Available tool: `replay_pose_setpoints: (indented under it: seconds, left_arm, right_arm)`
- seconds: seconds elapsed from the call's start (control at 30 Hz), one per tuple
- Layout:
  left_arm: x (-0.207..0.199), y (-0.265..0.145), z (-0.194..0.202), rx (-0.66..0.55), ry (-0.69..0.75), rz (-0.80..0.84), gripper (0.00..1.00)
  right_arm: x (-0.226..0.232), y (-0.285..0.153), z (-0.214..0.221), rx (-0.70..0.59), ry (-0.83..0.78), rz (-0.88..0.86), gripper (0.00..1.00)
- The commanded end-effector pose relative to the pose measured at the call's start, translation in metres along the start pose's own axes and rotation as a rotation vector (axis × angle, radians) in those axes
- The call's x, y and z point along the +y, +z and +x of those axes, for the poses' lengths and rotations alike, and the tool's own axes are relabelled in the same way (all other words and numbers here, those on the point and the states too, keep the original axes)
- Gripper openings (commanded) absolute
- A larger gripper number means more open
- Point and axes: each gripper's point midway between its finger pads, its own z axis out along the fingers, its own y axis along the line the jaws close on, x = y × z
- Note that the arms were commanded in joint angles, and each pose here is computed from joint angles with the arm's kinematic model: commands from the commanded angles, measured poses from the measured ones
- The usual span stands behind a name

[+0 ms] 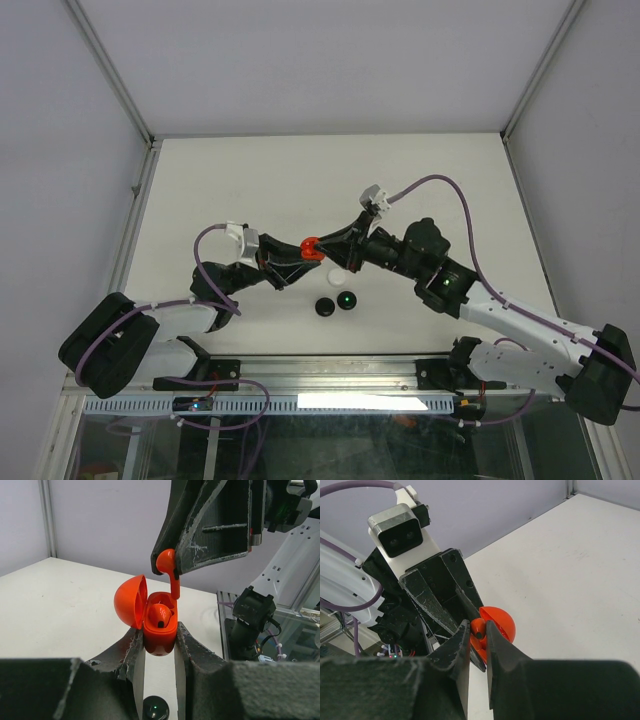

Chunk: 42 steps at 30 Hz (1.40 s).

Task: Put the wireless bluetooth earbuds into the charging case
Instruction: Place the earbud in the charging case.

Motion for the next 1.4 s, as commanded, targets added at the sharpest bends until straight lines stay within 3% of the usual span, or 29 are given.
replay_pose_setpoints:
  seconds: [0.0,0.67,1.03,1.37]
  left_arm:
    - [-0.011,0.008,-0.036,-0.111,0.062,0.057,0.05]
    - [-0.019,0.008,-0.047,-0.144,0.039,0.083,0.05]
    - [-0.016,0.008,-0.053,-0.170,0.029,0.056,0.05]
    - [-0.010,0.005,-0.057,-0.196,0.018,0.012,0.05]
  right_arm:
    - [0.011,0.004,-0.017,-0.063,-0.030,-0.043,0.12]
    - [0.005,0.000,-0.019,-0.104,-0.025,-0.001,0.12]
    - [0.010,0.002,-0.009,-0.065,-0.007,-0.036,0.13]
    - [0.005,-0.001,-0.003,-0.052,0.010,-0.011,0.20]
